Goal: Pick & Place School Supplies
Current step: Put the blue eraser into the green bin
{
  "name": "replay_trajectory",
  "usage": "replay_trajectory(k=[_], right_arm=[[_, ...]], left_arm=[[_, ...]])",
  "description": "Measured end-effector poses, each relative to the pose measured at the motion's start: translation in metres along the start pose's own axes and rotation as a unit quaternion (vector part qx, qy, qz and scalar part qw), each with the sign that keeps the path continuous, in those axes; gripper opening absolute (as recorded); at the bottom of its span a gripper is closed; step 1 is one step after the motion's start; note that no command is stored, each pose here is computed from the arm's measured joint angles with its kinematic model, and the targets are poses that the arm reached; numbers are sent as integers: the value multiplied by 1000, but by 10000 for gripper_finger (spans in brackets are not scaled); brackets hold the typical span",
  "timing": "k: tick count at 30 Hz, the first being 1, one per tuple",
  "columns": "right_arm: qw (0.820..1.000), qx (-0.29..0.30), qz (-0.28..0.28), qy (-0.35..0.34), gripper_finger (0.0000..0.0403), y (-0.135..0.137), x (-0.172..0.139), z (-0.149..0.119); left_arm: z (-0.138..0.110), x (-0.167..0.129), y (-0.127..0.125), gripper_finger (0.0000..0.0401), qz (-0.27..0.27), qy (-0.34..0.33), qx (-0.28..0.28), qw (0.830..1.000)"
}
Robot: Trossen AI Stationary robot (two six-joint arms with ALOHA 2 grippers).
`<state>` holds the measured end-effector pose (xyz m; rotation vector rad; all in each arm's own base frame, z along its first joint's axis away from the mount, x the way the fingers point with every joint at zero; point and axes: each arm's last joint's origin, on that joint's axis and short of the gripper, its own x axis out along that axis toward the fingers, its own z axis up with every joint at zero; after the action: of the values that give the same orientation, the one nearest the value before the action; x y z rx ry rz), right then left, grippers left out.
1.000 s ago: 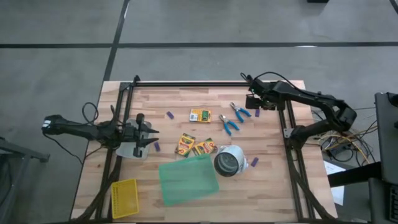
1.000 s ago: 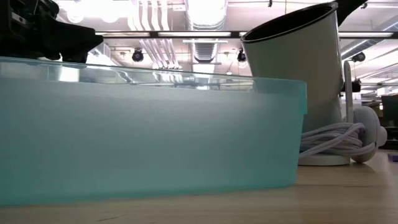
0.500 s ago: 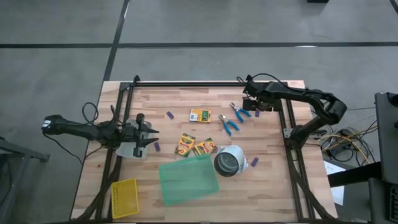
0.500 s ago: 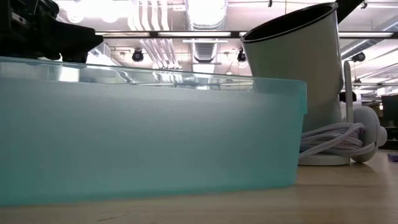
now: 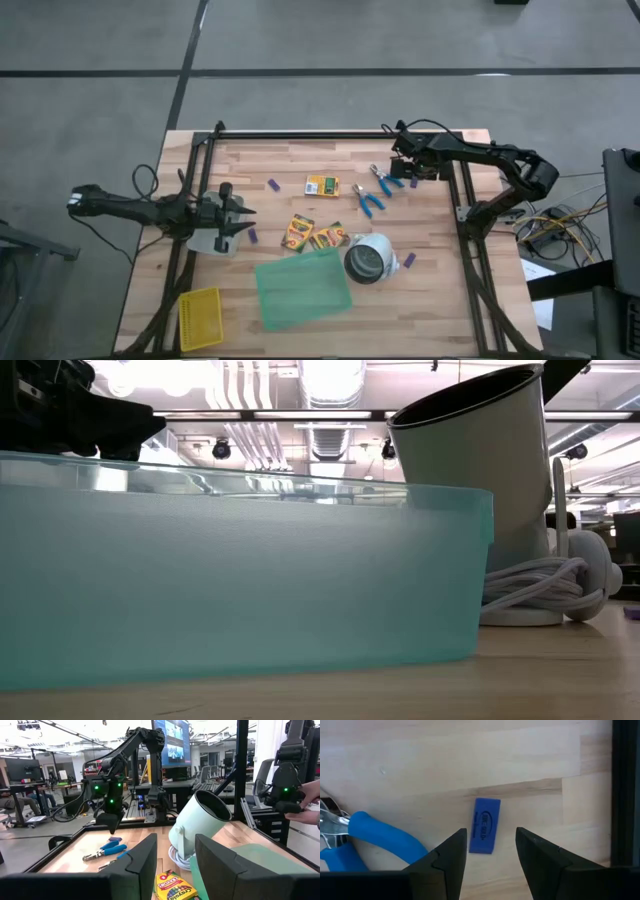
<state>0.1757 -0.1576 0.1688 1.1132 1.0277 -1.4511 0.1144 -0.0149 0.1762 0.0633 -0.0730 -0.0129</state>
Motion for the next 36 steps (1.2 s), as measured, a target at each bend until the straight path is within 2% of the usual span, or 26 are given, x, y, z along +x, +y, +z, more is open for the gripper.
replay_trajectory(k=[13,36], right_arm=[[999,22,33,-6,166,-9,3,2],[1000,15,1,21,165,1,32,3]], left_arm=[[0,0,0,139,0,0,0,1000],[0,0,0,139,0,0,0,1000]])
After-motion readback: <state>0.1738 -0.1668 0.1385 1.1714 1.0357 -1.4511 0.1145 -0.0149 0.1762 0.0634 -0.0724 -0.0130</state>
